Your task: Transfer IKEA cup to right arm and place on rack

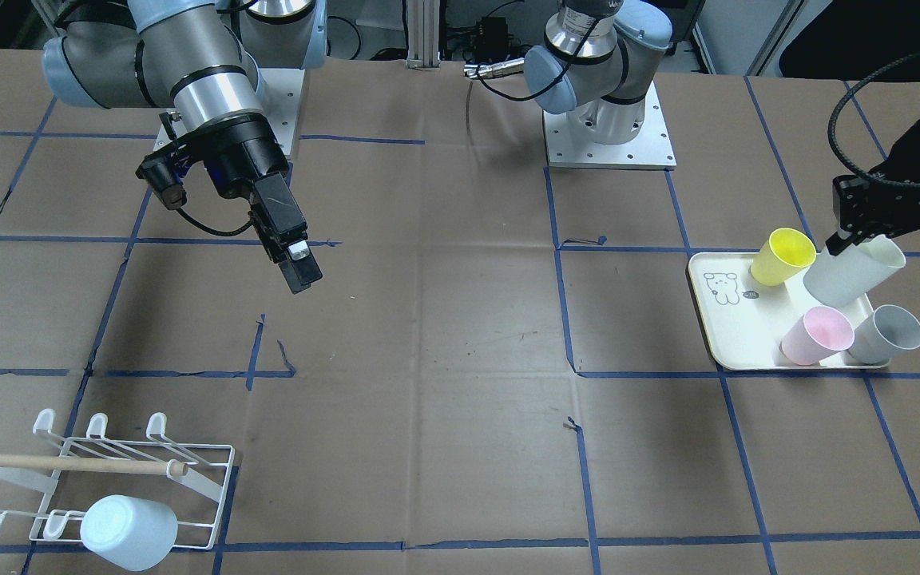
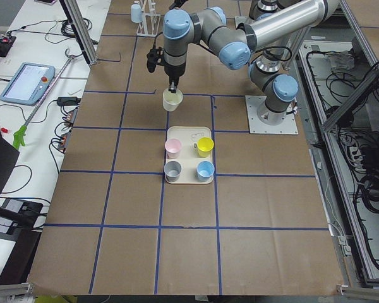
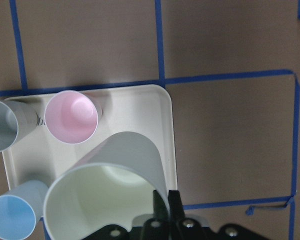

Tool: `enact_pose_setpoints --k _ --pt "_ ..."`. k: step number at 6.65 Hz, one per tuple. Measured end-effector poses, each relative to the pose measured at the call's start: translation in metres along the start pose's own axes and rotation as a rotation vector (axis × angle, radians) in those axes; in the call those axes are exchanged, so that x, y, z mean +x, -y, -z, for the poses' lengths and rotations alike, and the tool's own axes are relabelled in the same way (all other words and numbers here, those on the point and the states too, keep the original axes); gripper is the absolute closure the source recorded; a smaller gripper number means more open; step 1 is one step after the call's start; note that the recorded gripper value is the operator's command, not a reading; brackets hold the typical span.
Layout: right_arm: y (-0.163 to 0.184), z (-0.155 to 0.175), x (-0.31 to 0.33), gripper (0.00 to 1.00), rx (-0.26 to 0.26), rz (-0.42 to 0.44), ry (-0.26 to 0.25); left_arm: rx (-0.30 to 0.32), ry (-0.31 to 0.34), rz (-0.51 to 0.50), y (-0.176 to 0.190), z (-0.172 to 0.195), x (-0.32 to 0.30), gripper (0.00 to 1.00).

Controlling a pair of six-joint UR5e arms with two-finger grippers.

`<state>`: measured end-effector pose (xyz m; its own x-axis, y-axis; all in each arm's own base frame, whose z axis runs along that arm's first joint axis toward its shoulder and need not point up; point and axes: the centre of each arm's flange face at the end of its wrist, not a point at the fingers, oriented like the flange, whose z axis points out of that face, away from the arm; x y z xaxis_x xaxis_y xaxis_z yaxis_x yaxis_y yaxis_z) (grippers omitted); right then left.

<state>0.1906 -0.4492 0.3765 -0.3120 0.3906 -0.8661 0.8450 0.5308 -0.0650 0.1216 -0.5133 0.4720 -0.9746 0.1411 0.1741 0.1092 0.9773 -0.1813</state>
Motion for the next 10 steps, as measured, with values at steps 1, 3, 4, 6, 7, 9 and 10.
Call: enact_pose_setpoints --k 1,3,4,6,7,9,10 --pt "0.001 -0.001 0.0 0.0 0.003 0.0 -0.006 0.147 -0.1 -0.039 0.018 0.002 0.008 1.0" --pt "0.002 -0.001 0.001 0.0 0.009 -0.004 -0.013 0.435 -0.296 -0.145 0.046 -0.003 0.026 1.0" --pt "0.002 -0.001 0.001 0.0 0.009 -0.005 -0.015 0.549 -0.364 -0.224 0.058 -0.01 0.041 1.0" --pt "0.003 -0.002 0.002 0.0 0.011 -0.006 -0.015 0.732 -0.442 -0.423 0.079 -0.041 0.082 0.99" --pt "0.004 -0.001 0.002 0.0 0.014 -0.006 -0.015 0.805 -0.478 -0.504 0.083 -0.058 0.097 0.99" --pt "0.005 -0.002 0.004 0.0 0.014 -0.007 -0.016 0.928 -0.545 -0.64 0.077 -0.102 0.117 0.97" --pt "0.004 -0.002 0.004 0.0 0.011 -0.012 -0.016 0.968 -0.565 -0.693 0.07 -0.125 0.126 0.96"
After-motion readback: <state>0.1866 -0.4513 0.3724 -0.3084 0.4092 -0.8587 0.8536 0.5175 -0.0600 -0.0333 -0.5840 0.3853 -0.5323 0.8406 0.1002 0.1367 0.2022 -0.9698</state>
